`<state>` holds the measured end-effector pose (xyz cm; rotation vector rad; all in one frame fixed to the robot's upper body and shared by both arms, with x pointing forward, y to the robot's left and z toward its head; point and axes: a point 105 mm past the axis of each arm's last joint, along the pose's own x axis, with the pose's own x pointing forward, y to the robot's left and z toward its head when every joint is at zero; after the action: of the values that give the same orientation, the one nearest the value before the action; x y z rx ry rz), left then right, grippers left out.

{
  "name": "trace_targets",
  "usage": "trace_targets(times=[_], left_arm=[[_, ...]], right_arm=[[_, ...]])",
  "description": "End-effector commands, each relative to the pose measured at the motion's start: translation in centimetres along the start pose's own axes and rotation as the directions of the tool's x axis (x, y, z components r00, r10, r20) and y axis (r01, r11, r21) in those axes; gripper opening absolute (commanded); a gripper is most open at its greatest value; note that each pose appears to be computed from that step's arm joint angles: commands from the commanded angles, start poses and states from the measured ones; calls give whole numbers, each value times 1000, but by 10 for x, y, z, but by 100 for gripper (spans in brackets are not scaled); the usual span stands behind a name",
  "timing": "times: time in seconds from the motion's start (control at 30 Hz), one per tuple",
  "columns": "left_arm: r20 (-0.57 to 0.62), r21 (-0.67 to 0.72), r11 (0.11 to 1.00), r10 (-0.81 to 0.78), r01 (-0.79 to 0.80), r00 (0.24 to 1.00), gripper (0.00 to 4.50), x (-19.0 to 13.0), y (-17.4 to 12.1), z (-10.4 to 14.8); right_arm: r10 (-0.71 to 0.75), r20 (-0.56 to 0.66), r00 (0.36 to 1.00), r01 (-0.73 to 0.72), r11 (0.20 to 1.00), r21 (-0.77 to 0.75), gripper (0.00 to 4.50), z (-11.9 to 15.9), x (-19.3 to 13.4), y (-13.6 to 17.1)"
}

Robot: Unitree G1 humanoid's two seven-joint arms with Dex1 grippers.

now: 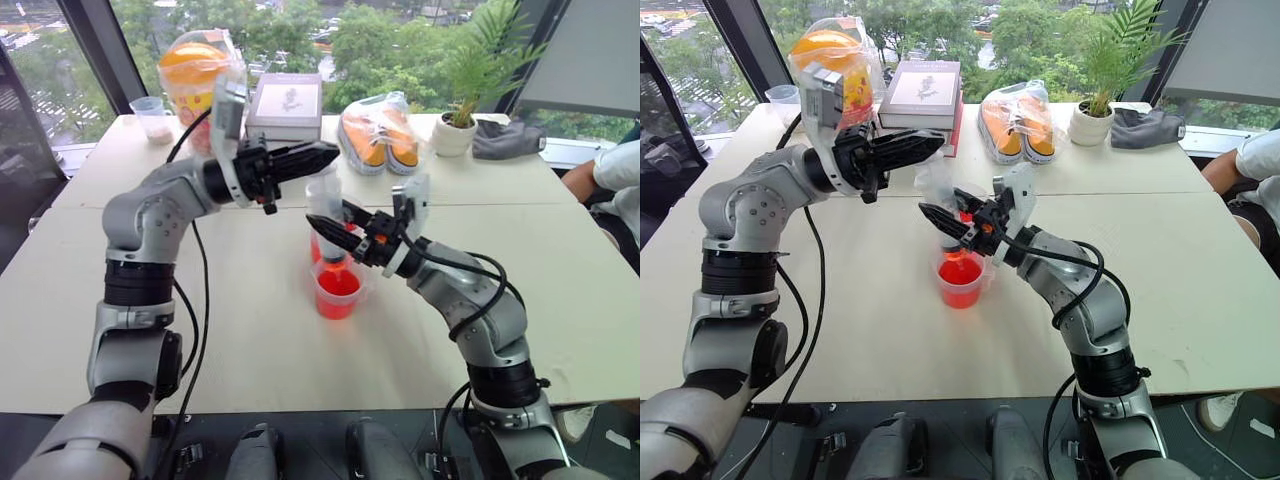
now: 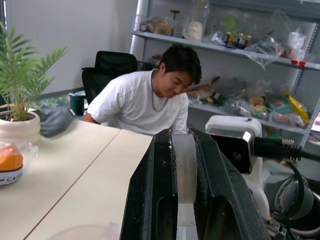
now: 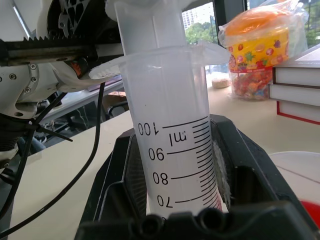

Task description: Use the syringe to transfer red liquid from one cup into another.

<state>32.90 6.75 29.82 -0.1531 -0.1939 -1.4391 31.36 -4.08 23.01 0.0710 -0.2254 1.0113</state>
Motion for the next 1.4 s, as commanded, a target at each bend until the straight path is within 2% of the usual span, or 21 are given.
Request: trace_targets(times=[0.03,0.27,0.5,0.67,0.8,0.83,0.97,1.07,1.17,1.27,1.4], left_arm=[[-93,-83,992,-101,94,991,4,14,-16,-33],[-109,-100,991,-96,85,989,4,14,-16,-43],[-83,-60,997,-46,41,996,4,10,-4,-22],[-22,7,1000,23,-22,1000,216,-3,8,12],[-10,56,996,73,-72,997,430,-18,12,25],[-4,72,993,97,-96,995,446,-23,15,29],[-1,116,980,164,-163,987,446,-42,19,36],[-17,119,972,205,-202,979,446,-55,18,29],[-32,99,968,234,-229,972,446,-63,14,16],[-41,77,965,254,-250,966,446,-67,9,4],[-60,49,963,268,-265,962,446,-70,1,-11]], right_arm=[[11,237,971,16,994,-110,141,75,-2,5],[8,242,970,16,995,-99,141,84,-4,2],[10,207,978,7,997,-79,141,76,-7,4],[5,175,984,5,999,-53,141,66,-9,4],[-4,160,987,11,999,-43,141,63,-10,3],[-6,152,988,12,999,-35,141,62,-10,2],[-45,130,991,47,999,-7,141,61,-12,-6],[-160,112,981,155,986,57,141,73,-17,-31],[-329,4,944,327,941,89,141,79,-28,-69],[-515,-128,848,527,845,93,141,83,-52,-112],[-644,-357,676,689,724,-2,141,64,-90,-147]])
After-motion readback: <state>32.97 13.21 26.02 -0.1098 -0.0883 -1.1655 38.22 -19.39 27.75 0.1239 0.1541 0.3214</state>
